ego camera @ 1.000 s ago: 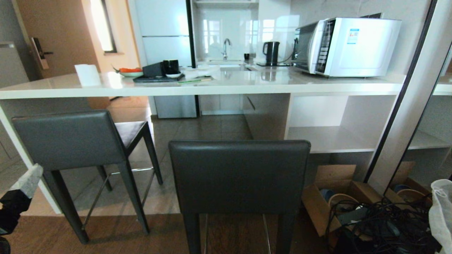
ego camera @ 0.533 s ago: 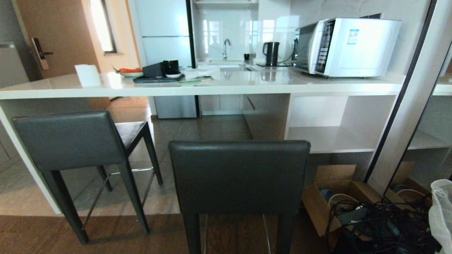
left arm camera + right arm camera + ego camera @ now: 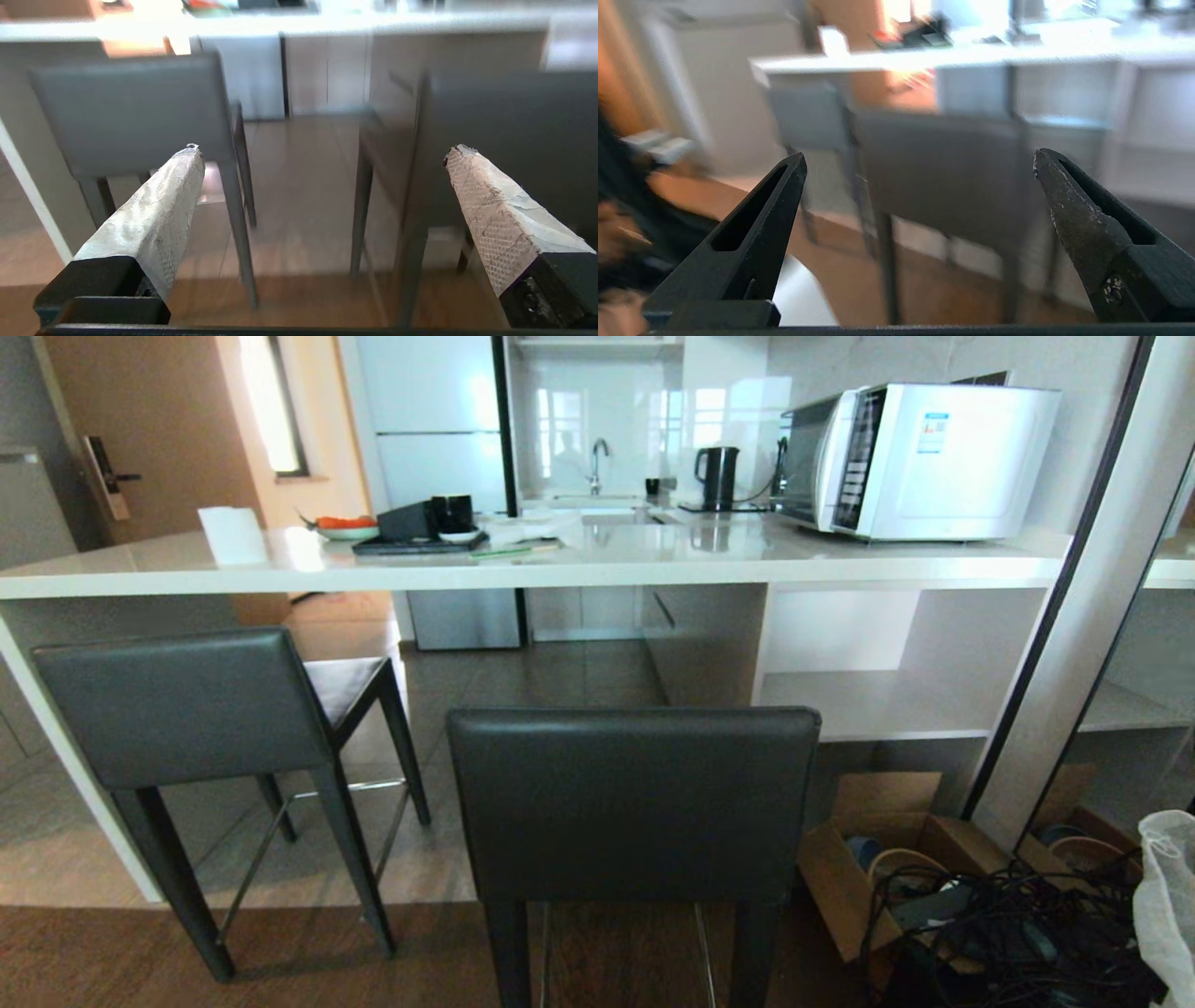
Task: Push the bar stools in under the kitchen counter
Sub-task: Pull the gray chair out from under the dining table
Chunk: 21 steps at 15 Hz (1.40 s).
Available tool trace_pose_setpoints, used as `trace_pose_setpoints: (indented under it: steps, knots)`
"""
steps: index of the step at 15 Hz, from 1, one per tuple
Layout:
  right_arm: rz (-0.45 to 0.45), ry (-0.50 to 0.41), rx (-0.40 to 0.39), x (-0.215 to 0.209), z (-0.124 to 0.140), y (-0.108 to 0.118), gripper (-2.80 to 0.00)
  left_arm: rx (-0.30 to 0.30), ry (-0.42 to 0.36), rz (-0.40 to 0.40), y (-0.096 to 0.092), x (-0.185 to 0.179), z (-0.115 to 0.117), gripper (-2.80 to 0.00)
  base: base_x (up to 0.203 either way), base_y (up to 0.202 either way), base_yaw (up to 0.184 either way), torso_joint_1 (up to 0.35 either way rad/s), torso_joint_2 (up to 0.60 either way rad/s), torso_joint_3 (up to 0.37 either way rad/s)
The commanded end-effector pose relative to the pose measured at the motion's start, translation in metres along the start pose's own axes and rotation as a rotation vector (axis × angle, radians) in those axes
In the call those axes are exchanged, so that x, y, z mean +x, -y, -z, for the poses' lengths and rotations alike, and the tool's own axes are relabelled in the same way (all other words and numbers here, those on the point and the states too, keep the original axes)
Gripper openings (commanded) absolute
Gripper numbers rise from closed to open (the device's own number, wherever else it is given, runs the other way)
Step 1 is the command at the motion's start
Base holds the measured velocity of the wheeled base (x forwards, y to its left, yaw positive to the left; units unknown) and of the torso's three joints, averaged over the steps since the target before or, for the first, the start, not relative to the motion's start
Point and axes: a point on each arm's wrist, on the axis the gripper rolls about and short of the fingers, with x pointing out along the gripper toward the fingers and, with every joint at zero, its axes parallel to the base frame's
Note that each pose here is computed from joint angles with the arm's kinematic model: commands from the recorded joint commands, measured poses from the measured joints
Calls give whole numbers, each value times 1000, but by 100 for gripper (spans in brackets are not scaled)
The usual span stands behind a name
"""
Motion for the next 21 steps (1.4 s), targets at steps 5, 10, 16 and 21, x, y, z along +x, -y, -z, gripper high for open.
trace_pose_setpoints:
  steps: [5,10,16,21]
  knots:
    - [407,-164,-191,-9,94,28,0,-13,-101,48,4,-7,55,0,0,0,0,0,0,0]
    - [550,-217,-278,3,147,54,0,30,-118,-16,2,-6,60,0,0,0,0,0,0,0]
    - [610,-161,-160,3,145,55,0,30,-145,-31,2,-6,64,0,0,0,0,0,0,0]
    - [608,-161,-161,3,145,55,0,-15,-143,-39,2,-6,64,0,0,0,0,0,0,0]
